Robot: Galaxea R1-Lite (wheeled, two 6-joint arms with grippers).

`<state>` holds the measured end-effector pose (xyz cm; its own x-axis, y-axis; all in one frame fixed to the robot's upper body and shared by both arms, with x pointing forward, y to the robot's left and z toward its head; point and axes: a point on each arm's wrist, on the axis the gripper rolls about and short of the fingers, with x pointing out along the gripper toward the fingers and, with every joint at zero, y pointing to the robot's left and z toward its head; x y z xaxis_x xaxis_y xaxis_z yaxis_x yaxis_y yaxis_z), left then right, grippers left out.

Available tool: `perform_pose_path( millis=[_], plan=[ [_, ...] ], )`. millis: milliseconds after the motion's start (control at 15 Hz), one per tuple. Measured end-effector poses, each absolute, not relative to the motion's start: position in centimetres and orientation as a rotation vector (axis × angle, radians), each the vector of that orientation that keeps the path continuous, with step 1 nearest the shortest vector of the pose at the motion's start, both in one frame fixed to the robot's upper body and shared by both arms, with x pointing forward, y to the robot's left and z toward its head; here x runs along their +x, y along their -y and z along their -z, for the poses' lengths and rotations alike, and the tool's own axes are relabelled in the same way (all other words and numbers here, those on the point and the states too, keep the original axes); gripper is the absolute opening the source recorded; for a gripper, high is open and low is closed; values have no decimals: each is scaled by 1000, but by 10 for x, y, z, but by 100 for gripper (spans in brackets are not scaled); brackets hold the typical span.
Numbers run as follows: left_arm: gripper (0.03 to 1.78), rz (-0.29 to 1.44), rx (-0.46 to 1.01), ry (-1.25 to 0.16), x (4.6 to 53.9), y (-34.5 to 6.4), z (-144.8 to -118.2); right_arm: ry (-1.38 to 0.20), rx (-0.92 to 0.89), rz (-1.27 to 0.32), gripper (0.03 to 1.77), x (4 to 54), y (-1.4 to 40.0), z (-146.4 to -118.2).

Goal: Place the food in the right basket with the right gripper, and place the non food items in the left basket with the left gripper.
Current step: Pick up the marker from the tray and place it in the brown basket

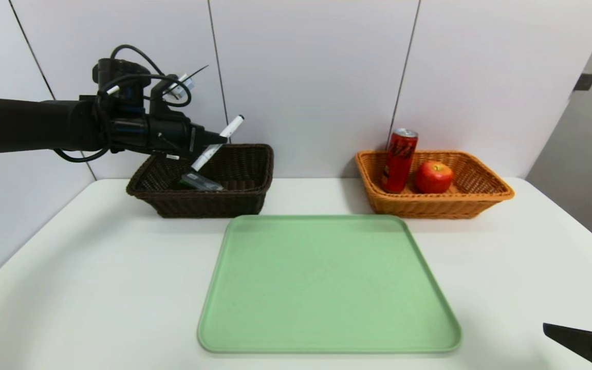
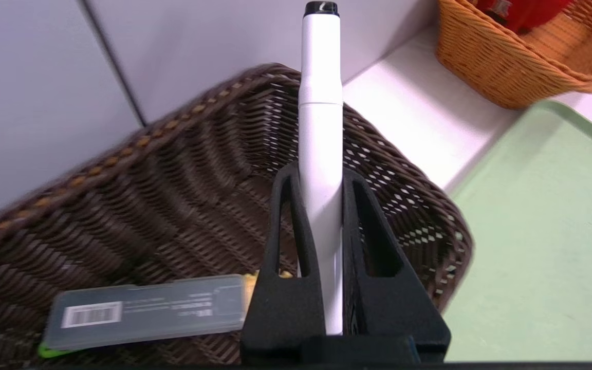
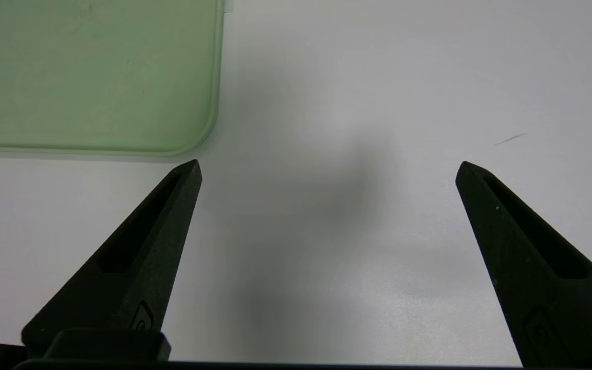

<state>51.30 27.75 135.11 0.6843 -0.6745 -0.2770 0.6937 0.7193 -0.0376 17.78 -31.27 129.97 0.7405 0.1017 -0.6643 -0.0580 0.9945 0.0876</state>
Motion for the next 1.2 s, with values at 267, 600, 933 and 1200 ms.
perform_pose_path(
  millis=[267,600,933,1200],
  plan=[
    [17,767,71,-283,521,-277,-1343,-735,59,-88,171,179,312,-1300],
    [17,758,78,-237,534,-285,-1339,-740,40,-93,171,186,310,-1303],
    [17,758,70,-266,538,-290,-1327,-729,36,-92,171,195,308,-1312],
    [17,746,74,-298,542,-298,-1314,-734,30,-90,171,200,306,-1314]
  ],
)
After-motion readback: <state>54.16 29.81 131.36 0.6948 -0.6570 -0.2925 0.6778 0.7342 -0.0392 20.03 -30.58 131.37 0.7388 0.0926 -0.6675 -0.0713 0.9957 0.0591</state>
